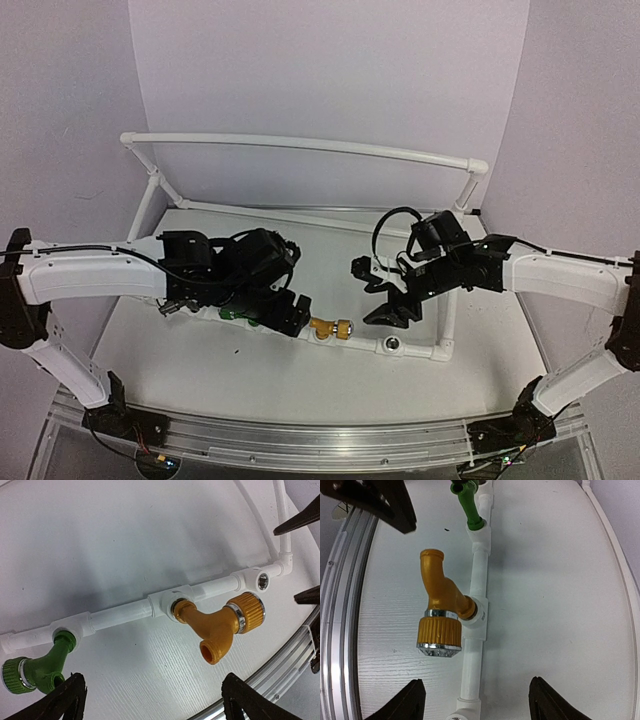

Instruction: Install the water faucets

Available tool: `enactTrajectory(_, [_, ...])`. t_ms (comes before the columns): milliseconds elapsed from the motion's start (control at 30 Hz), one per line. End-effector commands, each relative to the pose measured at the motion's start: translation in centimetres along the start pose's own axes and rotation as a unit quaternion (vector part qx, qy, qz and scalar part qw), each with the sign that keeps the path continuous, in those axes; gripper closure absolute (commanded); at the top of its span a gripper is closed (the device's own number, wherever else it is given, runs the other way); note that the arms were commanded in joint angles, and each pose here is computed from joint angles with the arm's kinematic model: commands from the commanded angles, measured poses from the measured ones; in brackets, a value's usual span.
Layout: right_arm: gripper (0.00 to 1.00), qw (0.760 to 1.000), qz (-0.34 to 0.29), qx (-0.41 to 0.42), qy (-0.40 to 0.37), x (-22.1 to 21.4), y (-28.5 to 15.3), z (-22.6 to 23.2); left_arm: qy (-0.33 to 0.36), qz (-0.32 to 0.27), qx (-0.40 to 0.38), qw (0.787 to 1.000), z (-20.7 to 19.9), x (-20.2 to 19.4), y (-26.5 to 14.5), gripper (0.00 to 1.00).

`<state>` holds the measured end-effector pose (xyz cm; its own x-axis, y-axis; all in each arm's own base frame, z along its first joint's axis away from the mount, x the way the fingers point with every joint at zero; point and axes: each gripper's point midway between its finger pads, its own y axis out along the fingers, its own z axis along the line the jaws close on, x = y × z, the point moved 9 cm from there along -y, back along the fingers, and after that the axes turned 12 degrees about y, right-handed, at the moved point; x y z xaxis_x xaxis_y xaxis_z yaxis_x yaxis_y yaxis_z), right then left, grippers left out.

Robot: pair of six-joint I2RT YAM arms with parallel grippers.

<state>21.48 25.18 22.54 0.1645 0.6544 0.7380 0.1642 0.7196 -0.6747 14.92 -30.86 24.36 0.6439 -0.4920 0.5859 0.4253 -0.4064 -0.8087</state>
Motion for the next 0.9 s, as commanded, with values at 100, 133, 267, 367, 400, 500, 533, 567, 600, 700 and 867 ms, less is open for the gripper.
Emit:
enactTrajectory(100, [0.49, 0.999, 0.013, -0.01, 0.027, 1.8, 1.0, -1.6, -0.066, 0.011, -0.015, 0.998, -0.8, -0.3, 1.8, 0.14])
enactTrajectory(133, [0.51, 0.999, 0.018, -0.016, 0.03, 1.8, 1.3, -1.9, -0.068, 0.017, -0.014, 0.997, -0.9, -0.4, 2.3, 0.15])
enactTrajectory(267, [0.59, 0.998, 0.039, -0.025, 0.037, 1.4, 2.7, -2.6, -0.074, 0.017, -0.014, 0.997, -1.1, -0.4, 3.1, 0.19])
enactTrajectory(367, [0.64, 0.998, 0.043, -0.01, 0.041, 1.0, 3.3, -2.5, -0.071, 0.013, -0.009, 0.997, -1.1, -0.3, 3.3, 0.21])
enactTrajectory(400, [0.65, 0.998, 0.043, -0.003, 0.042, 1.0, 3.5, -2.4, -0.071, 0.012, -0.008, 0.997, -1.1, -0.3, 3.3, 0.21])
enactTrajectory(500, [0.71, 0.998, 0.043, 0.014, 0.044, 0.8, 3.9, -2.0, -0.07, 0.011, -0.009, 0.997, -1.2, -0.2, 3.5, 0.22])
enactTrajectory(533, [0.73, 0.998, 0.043, 0.022, 0.044, 0.8, 4.0, -1.8, -0.069, 0.011, -0.01, 0.997, -1.2, -0.1, 3.5, 0.22])
enactTrajectory(567, [0.75, 0.998, 0.042, 0.031, 0.042, 0.8, 4.0, -1.5, -0.069, 0.011, -0.01, 0.998, -1.2, -0.1, 3.5, 0.22])
enactTrajectory(600, [0.75, 0.998, 0.04, 0.039, 0.04, 0.7, 4.0, -1.2, -0.069, 0.011, -0.011, 0.998, -1.2, -0.1, 3.6, 0.22])
enactTrajectory(700, [0.76, 0.997, 0.041, 0.059, 0.031, 0.6, 4.2, -0.1, -0.069, 0.005, -0.015, 0.997, -1.3, 0.0, 3.5, 0.22])
enactTrajectory(867, [0.78, 0.995, 0.053, 0.08, 0.018, 0.1, 4.8, 1.4, -0.071, -0.003, -0.016, 0.997, -1.3, 0.3, 3.5, 0.22])
